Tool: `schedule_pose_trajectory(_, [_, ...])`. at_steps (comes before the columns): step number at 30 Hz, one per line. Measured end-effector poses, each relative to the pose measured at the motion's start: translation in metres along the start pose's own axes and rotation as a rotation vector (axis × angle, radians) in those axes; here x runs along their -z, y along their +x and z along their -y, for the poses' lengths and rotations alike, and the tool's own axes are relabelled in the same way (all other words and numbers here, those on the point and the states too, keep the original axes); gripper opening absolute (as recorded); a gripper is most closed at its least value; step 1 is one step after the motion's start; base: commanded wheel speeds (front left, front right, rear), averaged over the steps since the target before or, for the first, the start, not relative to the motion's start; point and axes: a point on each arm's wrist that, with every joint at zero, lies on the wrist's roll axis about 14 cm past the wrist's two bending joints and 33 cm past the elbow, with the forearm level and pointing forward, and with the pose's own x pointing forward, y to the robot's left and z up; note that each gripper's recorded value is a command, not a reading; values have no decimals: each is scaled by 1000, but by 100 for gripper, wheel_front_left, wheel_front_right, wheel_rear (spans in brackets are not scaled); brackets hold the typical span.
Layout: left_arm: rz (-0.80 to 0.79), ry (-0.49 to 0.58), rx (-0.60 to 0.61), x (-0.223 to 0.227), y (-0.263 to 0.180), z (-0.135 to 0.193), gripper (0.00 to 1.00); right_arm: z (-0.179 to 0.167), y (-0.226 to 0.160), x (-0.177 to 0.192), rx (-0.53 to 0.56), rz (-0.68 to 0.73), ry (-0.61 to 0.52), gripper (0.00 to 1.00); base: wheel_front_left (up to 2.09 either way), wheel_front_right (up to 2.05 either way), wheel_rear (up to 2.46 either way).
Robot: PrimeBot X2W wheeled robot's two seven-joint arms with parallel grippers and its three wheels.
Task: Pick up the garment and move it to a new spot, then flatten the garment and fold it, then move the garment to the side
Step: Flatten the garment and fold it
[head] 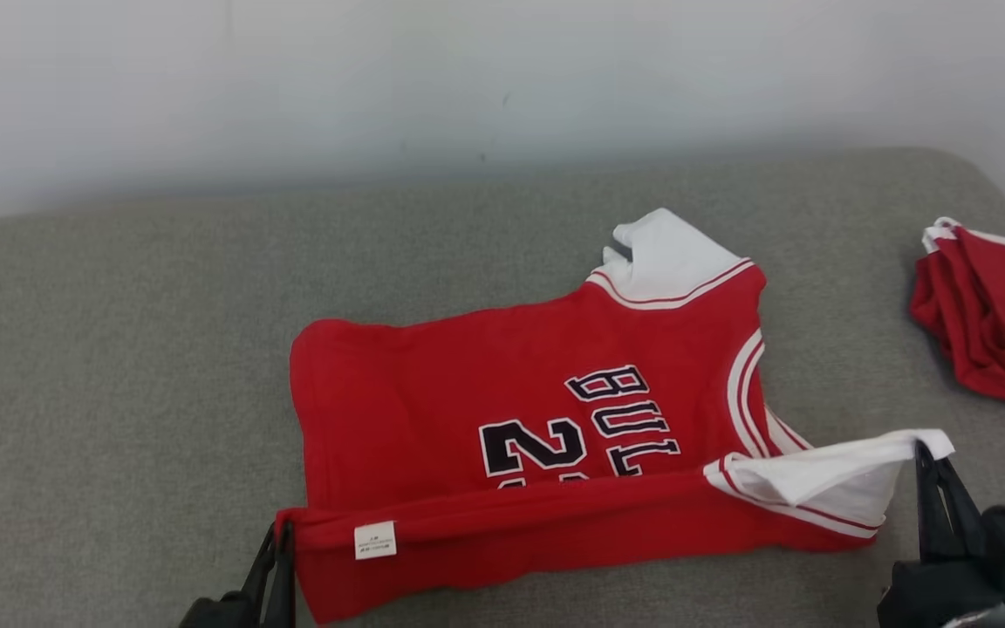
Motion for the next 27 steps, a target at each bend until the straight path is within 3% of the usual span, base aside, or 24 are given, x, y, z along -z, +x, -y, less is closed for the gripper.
schedule_pose_trajectory(15, [-64,5,2,19,21,-3,0,-40,54,34,-113,-113,-30,0,0,0,0])
schedule_pose_trajectory(16, [-64,5,6,19,22,-2,0,-41,55,35,-113,-118,-30,16,0,0,0])
schedule_pose_trajectory(18, [-62,6,19,18,24,1,0,-41,58,36,-110,-121,-26,18,0,0,0])
schedule_pose_trajectory(21, [-56,4,38,17,27,6,0,-38,60,37,-97,-124,-22,0,0,0,0])
schedule_pose_trajectory(24, [-57,4,38,17,28,8,0,-35,61,37,-88,-126,-25,0,0,0,0])
schedule_pose_trajectory(25, [-56,5,38,17,28,8,0,-35,62,36,-85,-122,-23,38,0,0,0])
schedule_pose_trajectory(26, [-51,6,33,15,29,7,45,-35,62,34,-83,-115,-20,92,0,0,0])
schedule_pose_trajectory(27, [-43,6,24,13,30,6,91,-36,63,32,-82,-110,-17,100,0,0,0])
